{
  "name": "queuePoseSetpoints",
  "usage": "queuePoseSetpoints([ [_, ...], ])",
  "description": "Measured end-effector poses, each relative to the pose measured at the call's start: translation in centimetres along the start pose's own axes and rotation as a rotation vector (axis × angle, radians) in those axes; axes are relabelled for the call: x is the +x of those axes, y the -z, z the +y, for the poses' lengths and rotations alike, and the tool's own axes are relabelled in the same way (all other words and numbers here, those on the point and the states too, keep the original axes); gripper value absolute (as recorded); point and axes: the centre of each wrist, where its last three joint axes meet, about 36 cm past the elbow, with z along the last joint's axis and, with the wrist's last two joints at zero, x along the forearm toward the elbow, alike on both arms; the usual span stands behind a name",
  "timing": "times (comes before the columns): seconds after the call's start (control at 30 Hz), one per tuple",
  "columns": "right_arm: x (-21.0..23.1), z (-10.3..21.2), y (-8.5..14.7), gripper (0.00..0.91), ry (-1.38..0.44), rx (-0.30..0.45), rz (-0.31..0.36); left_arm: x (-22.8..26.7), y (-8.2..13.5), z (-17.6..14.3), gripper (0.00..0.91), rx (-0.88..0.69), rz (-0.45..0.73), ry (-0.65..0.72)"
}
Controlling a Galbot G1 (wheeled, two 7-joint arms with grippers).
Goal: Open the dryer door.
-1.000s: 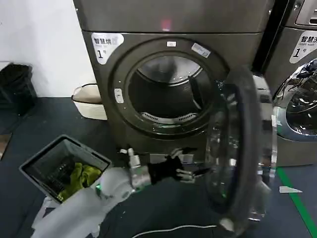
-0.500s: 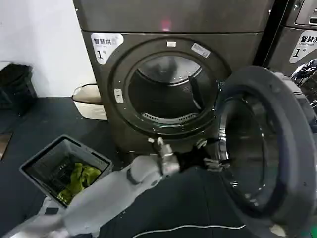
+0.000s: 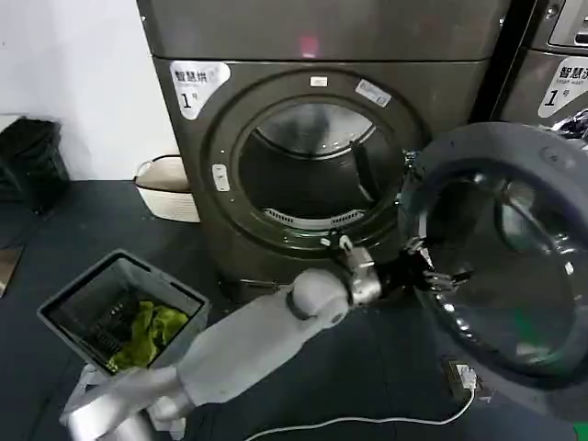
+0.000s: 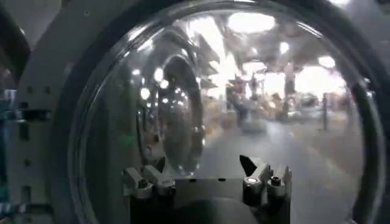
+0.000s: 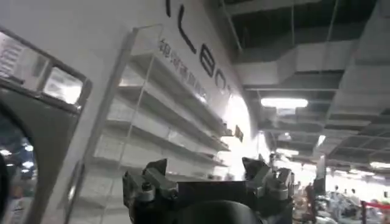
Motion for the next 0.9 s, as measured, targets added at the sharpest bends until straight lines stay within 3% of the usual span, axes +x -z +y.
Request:
queuePoseSetpoints([
  [0.5, 0.4, 0.3, 0.0, 0.907, 0.007, 0.008, -0.016, -3.1, 0.7, 0.9, 0.907, -0.056, -0.069, 0.135],
  [0.7, 0.6, -0.1, 0.2, 0.907, 0.003, 0.022, -0.021, -1.8, 0.9, 1.2, 0.907, -0.090, -0.078, 0.169],
  [0.9, 0.8, -0.8, 0.8, 0.907, -0.030, 0.068, -0.046, 1.6, 0.5, 1.8, 0.907, -0.221, -0.178, 0.203],
])
